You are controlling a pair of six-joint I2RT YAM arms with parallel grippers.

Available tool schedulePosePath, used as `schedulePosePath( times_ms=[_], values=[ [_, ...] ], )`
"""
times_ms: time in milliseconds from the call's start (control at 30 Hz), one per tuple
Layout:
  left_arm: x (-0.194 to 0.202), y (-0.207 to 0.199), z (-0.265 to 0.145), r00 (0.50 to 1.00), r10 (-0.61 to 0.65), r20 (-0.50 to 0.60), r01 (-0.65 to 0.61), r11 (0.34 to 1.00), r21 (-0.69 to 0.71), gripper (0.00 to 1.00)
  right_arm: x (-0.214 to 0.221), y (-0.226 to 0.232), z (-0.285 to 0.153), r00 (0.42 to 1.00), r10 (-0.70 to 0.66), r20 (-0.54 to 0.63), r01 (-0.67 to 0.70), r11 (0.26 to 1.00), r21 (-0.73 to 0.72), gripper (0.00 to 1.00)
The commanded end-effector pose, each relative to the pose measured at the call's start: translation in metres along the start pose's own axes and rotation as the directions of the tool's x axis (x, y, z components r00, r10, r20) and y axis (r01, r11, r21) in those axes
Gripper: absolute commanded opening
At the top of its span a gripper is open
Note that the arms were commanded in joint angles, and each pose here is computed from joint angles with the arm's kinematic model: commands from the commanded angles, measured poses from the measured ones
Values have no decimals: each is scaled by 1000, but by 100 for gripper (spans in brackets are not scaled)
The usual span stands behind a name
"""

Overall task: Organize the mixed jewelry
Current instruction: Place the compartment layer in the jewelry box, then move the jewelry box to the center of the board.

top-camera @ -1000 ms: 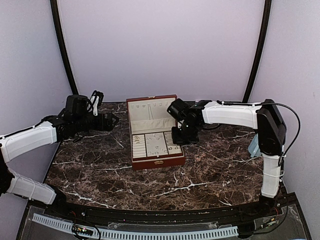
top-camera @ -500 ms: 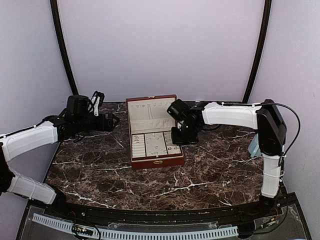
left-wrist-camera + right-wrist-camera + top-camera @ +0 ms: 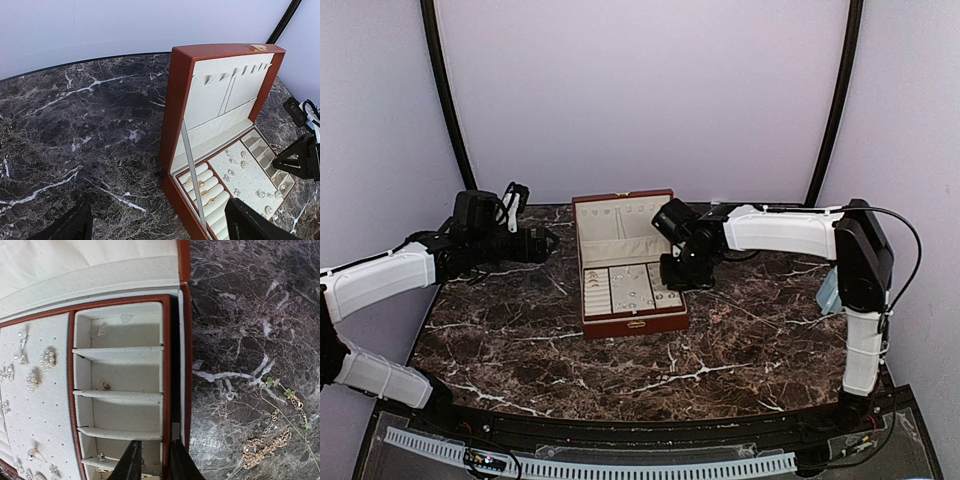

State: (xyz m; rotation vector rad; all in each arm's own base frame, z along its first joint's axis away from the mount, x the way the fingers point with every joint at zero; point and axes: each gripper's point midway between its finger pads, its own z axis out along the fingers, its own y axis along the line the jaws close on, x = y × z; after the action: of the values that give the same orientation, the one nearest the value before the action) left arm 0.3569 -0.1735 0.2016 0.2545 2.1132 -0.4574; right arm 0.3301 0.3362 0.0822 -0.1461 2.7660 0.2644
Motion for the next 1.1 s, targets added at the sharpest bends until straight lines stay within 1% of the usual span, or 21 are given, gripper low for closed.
schedulePosePath(
  times_ms=[0, 233, 367, 500, 633, 733, 833, 867, 900, 967, 1067],
  values=[
    [0, 1, -1, 1000, -7, 10, 7, 1000, 4, 95, -16, -1, -27, 996, 3, 89, -3, 1000, -2, 27],
    [-1, 1, -2, 1000, -9, 12, 9, 1000, 4, 95, -19, -10, -40, 992, -4, 125, 1, 1000, 22, 35],
    [-1, 0, -1, 1000, -10, 12, 10, 1000, 6, 95, -16, -14, -38, 992, -5, 123, 2, 1000, 21, 37],
    [-1, -1, -2, 1000, -14, 16, 14, 1000, 12, 95, -13, -10, -37, 992, -6, 129, 10, 1000, -27, 39],
    [-3, -3, -3, 1000, -20, 21, 20, 999, 25, 95, -12, -2, -40, 989, -18, 149, 34, 994, -104, 45],
    [1, -6, -2, 999, -35, 10, 34, 998, 45, 94, -13, 3, -41, 986, -23, 164, 50, 986, -162, 52],
    [0, -18, 1, 998, -63, 14, 61, 992, 114, 93, -14, 11, -42, 984, -21, 178, 63, 970, -233, 59],
    [4, -22, 4, 998, -69, -5, 69, 987, 145, 93, -13, 12, -40, 984, -18, 179, 64, 965, -253, 64],
    [4, -26, 5, 997, -78, -6, 78, 984, 163, 93, -11, 11, -38, 984, -17, 177, 64, 962, -266, 67],
    [10, -33, 10, 995, -90, -34, 95, 974, 207, 92, -11, 8, -34, 984, -8, 179, 57, 961, -271, 70],
    [27, -45, 20, 986, -120, -112, 147, 950, 276, 91, -5, 7, -26, 988, -13, 152, 57, 955, -290, 73]
  ],
)
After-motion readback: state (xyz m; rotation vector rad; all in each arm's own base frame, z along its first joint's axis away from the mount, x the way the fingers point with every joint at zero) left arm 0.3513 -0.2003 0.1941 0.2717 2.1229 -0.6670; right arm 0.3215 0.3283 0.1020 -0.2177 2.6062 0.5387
